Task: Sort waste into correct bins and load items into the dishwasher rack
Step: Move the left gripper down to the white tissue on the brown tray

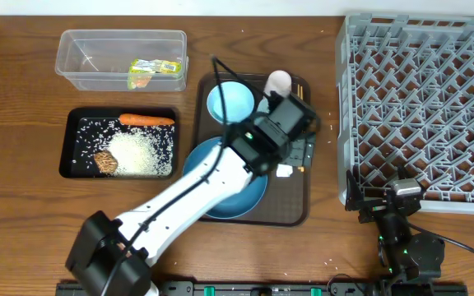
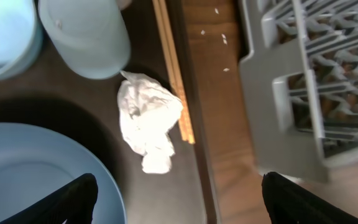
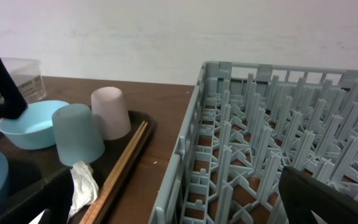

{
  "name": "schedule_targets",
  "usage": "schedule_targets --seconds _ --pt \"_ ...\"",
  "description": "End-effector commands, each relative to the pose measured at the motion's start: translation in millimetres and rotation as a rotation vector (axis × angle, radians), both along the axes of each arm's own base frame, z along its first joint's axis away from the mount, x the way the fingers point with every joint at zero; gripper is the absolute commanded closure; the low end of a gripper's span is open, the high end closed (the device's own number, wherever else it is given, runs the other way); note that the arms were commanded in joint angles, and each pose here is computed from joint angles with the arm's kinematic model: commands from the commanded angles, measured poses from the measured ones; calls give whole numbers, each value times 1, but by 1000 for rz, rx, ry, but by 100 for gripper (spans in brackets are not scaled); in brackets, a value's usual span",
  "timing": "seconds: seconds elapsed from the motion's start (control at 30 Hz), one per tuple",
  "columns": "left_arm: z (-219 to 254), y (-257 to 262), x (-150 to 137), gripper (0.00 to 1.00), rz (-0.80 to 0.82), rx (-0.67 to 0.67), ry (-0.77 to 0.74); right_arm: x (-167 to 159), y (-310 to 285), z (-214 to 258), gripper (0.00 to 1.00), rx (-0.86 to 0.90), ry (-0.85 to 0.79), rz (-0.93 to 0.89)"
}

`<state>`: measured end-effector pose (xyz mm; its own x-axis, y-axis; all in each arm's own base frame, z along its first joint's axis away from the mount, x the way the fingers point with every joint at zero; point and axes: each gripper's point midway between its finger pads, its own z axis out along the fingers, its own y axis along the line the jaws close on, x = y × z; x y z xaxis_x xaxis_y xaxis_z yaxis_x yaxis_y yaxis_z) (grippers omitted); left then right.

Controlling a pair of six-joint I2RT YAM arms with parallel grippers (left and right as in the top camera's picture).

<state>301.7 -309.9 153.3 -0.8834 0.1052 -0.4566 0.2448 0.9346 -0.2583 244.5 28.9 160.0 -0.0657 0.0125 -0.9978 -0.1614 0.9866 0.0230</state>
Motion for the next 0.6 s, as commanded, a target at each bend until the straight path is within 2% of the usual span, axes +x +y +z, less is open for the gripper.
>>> schedule_targets --seconds 0.0,0.3,0.43,0.57 --pt "-15 14 19 15 59 127 -74 0 -3 -1 1 -11 3 -9" --pt "-57 -3 34 15 -24 182 -86 0 -3 -2 1 -11 3 -9" --pt "-75 -10 34 20 -42 184 -55 0 -3 -2 1 -11 3 -9" --pt "-93 -13 30 20 -59 188 -15 0 -3 -1 1 -11 3 -9"
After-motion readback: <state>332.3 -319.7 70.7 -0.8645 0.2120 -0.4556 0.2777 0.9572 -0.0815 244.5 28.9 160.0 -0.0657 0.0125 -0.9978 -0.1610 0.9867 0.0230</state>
